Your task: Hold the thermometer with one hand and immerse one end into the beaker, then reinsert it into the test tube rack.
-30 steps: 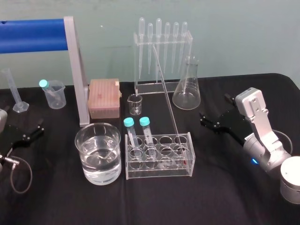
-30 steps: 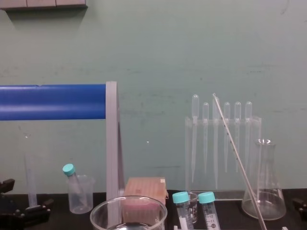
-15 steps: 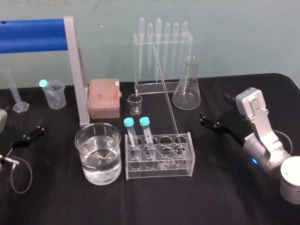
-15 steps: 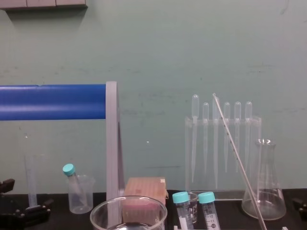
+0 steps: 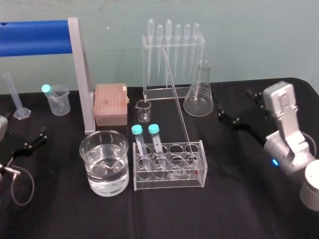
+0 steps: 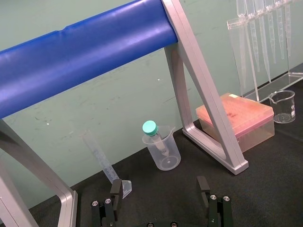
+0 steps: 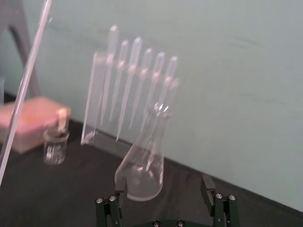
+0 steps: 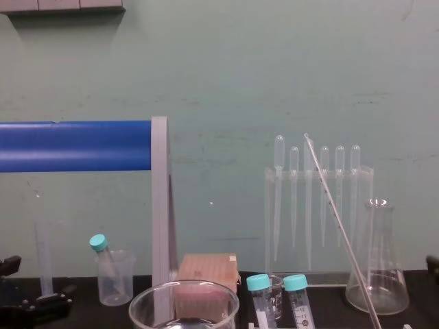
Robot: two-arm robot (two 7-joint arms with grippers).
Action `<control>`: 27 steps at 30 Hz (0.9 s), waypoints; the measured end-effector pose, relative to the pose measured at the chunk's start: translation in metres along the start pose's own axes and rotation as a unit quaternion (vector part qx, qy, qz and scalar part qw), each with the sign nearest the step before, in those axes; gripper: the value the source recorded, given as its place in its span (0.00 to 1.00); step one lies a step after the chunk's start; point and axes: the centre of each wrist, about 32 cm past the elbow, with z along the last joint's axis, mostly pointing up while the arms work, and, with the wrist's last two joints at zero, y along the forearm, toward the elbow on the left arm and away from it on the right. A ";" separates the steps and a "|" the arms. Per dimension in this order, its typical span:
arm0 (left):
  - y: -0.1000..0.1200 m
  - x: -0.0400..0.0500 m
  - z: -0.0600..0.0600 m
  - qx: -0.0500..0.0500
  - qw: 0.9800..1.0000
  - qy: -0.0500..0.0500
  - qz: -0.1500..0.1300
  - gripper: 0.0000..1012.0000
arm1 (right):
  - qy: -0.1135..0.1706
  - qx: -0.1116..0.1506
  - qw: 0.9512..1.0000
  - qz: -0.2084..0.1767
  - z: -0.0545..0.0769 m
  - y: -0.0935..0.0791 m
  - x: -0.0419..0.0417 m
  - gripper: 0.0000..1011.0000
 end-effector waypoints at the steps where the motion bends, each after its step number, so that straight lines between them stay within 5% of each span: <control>1: 0.000 0.0000 0.000 0.000 1.000 0.000 0.000 1.00 | 0.006 0.004 1.000 -0.003 0.002 0.000 0.0012 0.99; 7: 0.000 0.0000 0.000 0.000 1.000 0.000 0.000 1.00 | 0.039 0.054 0.998 -0.013 0.028 0.004 0.0102 0.99; 14: 0.000 0.0000 0.000 0.000 1.000 0.000 0.000 1.00 | 0.083 0.130 0.988 0.004 0.060 0.006 0.0130 0.99; 21: 0.000 0.0000 0.000 0.000 1.000 0.000 0.000 1.00 | 0.130 0.179 0.974 0.049 0.083 0.007 -0.0020 0.99; 27: 0.000 0.0000 0.000 0.000 1.000 0.000 0.000 1.00 | 0.165 0.181 0.967 0.075 0.093 0.012 -0.0172 0.99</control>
